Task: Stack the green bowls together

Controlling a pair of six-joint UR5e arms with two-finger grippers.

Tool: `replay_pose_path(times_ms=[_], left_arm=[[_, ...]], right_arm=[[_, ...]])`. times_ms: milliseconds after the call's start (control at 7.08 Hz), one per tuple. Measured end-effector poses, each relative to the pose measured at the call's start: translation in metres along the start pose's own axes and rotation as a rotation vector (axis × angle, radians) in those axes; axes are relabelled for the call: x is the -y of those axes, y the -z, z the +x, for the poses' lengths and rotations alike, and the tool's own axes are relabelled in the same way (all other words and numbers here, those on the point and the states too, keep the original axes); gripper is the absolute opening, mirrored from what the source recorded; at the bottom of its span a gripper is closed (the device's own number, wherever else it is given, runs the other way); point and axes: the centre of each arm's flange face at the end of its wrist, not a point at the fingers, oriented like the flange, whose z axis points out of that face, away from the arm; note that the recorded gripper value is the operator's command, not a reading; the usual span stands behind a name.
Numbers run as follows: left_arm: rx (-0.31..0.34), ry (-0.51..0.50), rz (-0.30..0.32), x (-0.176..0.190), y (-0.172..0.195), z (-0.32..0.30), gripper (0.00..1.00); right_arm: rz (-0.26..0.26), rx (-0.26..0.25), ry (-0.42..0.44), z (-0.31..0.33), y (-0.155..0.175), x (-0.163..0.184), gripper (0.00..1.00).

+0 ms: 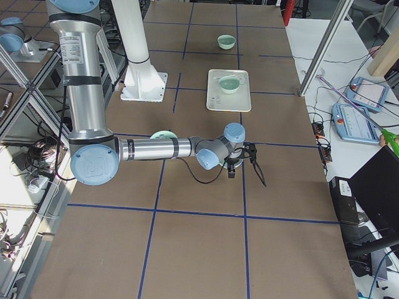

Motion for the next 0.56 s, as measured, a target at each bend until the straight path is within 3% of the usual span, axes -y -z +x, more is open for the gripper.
replay_pose_path(times_ms=[282,565], left_arm=[[0.000,-0.006,0.002,0.001,0.001,0.001,1.00],[0.001,-0.011,0.005,0.001,0.002,0.002,1.00]], right_arm=[[-0.001,-0.001,-0.003,0.000,-0.002,-0.003,0.00],[0.018,0.049,0.010,-0.031,0.020,0.000,0.00]])
